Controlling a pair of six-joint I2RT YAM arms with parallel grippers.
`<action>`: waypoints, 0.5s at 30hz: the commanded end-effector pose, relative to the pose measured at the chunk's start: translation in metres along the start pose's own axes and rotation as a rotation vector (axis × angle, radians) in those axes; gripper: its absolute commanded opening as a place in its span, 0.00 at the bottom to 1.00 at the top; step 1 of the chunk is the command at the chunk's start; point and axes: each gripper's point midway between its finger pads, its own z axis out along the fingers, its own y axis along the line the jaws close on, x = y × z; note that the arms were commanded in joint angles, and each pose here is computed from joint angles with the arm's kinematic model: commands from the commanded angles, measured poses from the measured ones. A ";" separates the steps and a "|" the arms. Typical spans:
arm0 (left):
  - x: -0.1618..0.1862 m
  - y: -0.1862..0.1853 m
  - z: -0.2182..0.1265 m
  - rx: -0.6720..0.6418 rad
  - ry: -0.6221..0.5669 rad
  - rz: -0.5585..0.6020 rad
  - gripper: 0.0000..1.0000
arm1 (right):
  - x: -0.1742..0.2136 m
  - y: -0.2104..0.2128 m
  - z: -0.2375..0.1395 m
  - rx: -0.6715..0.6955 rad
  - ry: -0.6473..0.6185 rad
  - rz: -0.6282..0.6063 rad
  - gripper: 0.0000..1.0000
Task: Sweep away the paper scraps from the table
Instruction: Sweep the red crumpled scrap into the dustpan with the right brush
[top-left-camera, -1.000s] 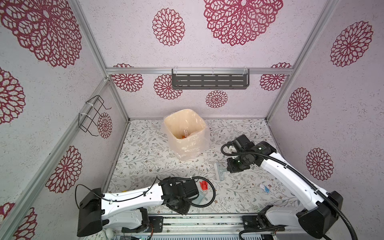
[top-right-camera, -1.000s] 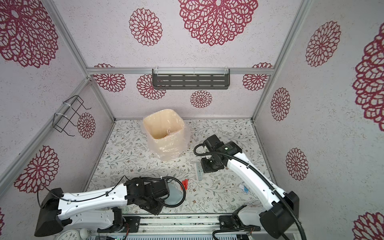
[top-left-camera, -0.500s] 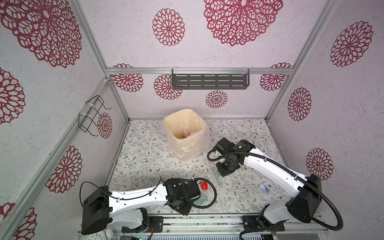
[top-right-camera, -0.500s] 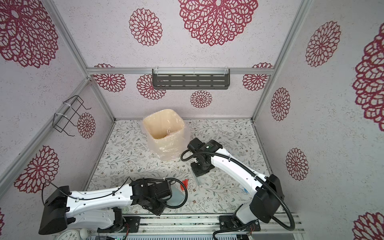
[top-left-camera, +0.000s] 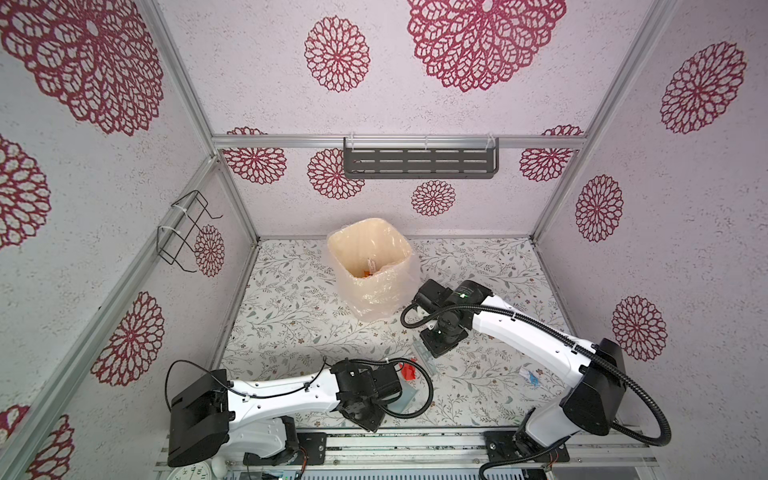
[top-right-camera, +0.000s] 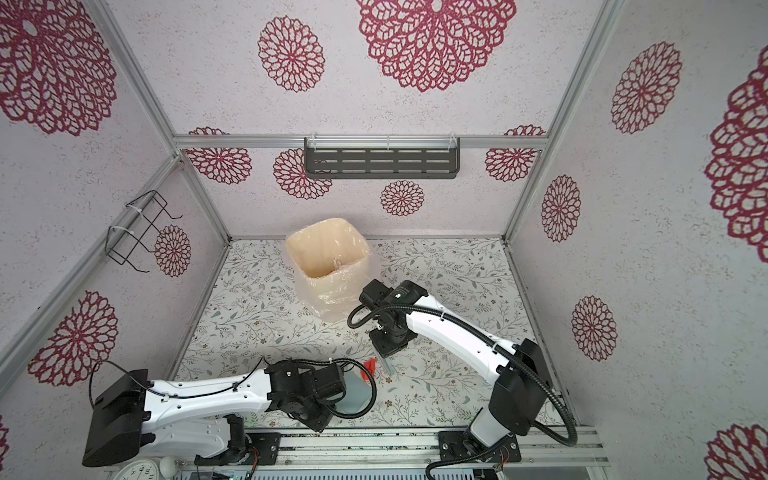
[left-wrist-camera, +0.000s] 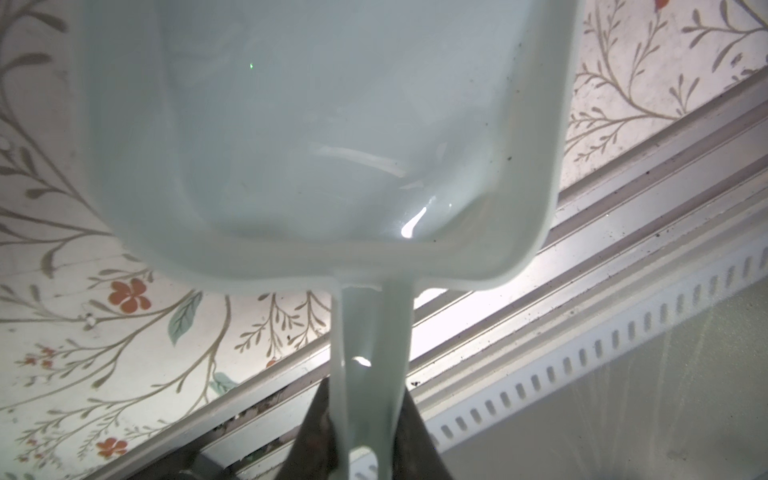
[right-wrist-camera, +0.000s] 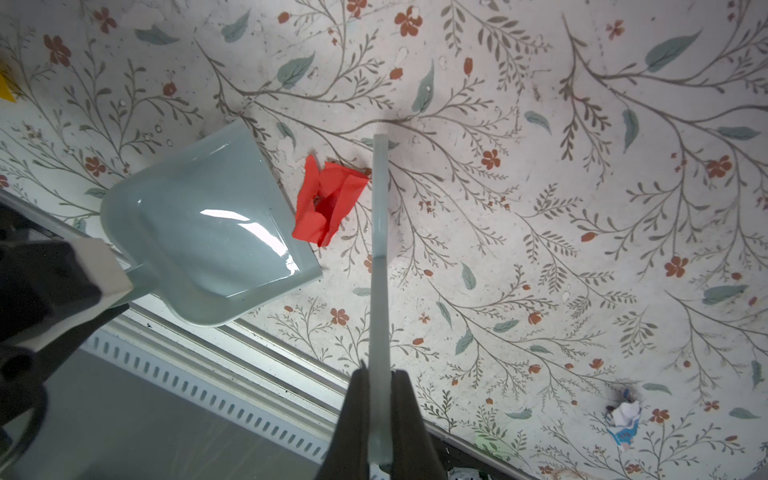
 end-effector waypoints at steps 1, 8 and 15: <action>-0.003 0.002 0.004 0.000 -0.017 0.003 0.00 | 0.000 0.024 -0.005 -0.055 0.007 -0.070 0.00; -0.002 0.004 0.008 0.003 -0.016 -0.009 0.00 | 0.016 0.077 -0.022 -0.180 0.035 -0.184 0.00; -0.004 0.005 0.010 0.009 -0.040 -0.018 0.00 | 0.023 0.074 -0.039 -0.177 0.005 -0.154 0.00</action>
